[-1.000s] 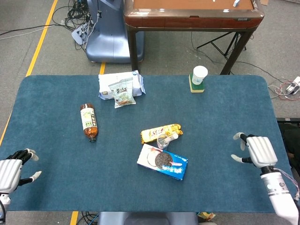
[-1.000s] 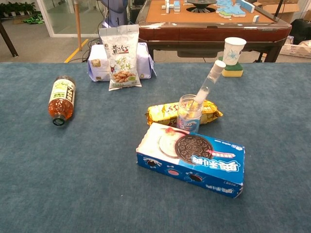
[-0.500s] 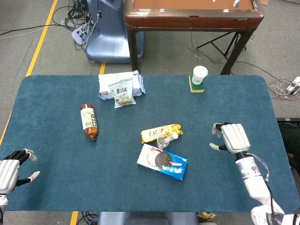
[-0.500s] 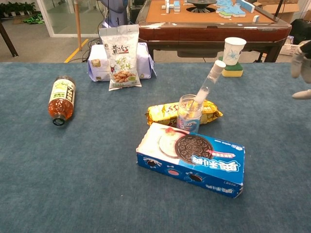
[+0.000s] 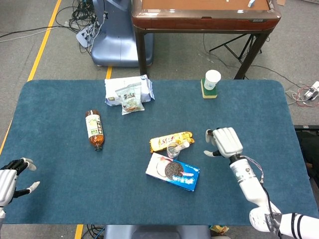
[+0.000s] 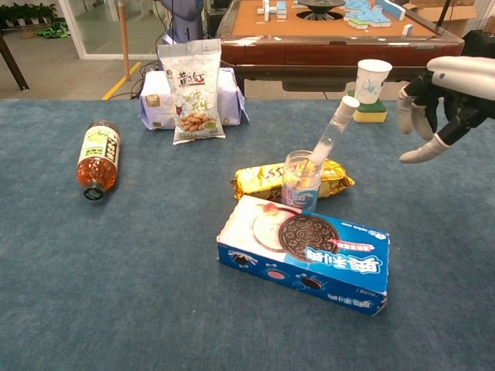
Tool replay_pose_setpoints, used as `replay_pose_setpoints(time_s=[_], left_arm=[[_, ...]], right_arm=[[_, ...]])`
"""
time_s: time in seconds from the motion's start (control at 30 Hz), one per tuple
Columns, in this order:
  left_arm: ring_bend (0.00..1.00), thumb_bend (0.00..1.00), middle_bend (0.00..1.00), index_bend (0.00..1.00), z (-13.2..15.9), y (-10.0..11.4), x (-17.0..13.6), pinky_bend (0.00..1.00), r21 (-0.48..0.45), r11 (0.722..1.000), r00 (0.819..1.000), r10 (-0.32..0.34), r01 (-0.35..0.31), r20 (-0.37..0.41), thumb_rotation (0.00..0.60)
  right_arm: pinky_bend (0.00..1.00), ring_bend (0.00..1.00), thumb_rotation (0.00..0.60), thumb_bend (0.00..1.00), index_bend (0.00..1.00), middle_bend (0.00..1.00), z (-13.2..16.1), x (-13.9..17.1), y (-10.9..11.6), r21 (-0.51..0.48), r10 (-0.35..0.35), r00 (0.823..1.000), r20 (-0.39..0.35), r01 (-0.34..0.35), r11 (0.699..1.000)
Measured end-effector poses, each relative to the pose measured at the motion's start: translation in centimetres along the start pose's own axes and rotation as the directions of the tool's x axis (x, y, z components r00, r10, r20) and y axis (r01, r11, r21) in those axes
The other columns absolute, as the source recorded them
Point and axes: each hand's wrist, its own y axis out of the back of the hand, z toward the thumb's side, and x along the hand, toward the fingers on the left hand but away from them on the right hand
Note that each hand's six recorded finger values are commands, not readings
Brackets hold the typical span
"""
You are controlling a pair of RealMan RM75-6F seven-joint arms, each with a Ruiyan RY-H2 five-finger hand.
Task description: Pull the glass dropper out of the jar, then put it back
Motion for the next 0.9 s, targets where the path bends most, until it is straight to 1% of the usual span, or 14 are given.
replay_pose_setpoints(time_s=[0.03, 0.1, 0.17, 0.27, 0.4, 0.47, 0.6, 0.9], left_arm=[[0.30, 0.17, 0.35, 0.45, 0.0, 0.0, 0.0, 0.44, 0.000, 1.000, 1.000, 0.000, 0.000, -0.001, 0.600], [0.30, 0.17, 0.35, 0.45, -0.1, 0.0, 0.0, 0.44, 0.000, 1.000, 1.000, -0.001, 0.001, -0.002, 0.600], [0.30, 0.17, 0.35, 0.45, -0.1, 0.0, 0.0, 0.44, -0.001, 1.000, 1.000, -0.002, 0.002, -0.002, 0.600], [0.30, 0.17, 0.35, 0.45, -0.1, 0.0, 0.0, 0.44, -0.004, 1.000, 1.000, -0.003, 0.003, -0.003, 0.600], [0.30, 0.17, 0.35, 0.45, -0.1, 0.0, 0.1, 0.44, -0.003, 1.000, 1.000, -0.004, 0.004, -0.004, 0.600], [0.30, 0.17, 0.35, 0.45, -0.1, 0.0, 0.1, 0.44, -0.002, 1.000, 1.000, -0.004, 0.004, -0.004, 0.600], [0.30, 0.17, 0.35, 0.45, -0.1, 0.0, 0.1, 0.44, -0.001, 1.000, 1.000, -0.003, 0.003, -0.005, 0.600], [0.30, 0.17, 0.35, 0.45, -0.2, 0.1, 0.1, 0.44, -0.003, 1.000, 1.000, -0.003, 0.003, -0.007, 0.600]], right_arm=[[0.70, 0.63, 0.600, 0.34, 0.58, 0.77, 0.2, -0.1, -0.1, -0.004, 0.011, 1.000, -0.005, -0.011, 1.000], [0.73, 0.68, 0.600, 0.47, 0.58, 0.82, 0.6, -0.2, -0.3, -0.019, 0.037, 0.999, -0.016, -0.037, 0.999], [0.75, 0.71, 0.600, 0.53, 0.58, 0.86, 0.9, -0.2, -0.5, -0.041, 0.066, 0.998, -0.025, -0.067, 0.997], [0.80, 0.77, 0.600, 0.67, 0.58, 0.92, 1.2, -0.3, -0.6, -0.075, 0.111, 0.993, -0.043, -0.114, 0.991], [0.82, 0.81, 0.600, 0.77, 0.58, 0.96, 1.3, -0.4, -0.5, -0.105, 0.167, 0.984, -0.056, -0.173, 0.979], [0.82, 0.81, 0.600, 0.81, 0.58, 0.97, 1.4, -0.5, -0.4, -0.118, 0.193, 0.979, -0.061, -0.199, 0.973], [0.83, 0.82, 0.600, 0.84, 0.58, 0.97, 1.8, -0.8, -0.3, -0.136, 0.231, 0.970, -0.075, -0.239, 0.961], [0.83, 0.82, 0.600, 0.86, 0.57, 0.97, 2.9, -1.2, -0.3, -0.216, 0.260, 0.959, -0.110, -0.278, 0.936]])
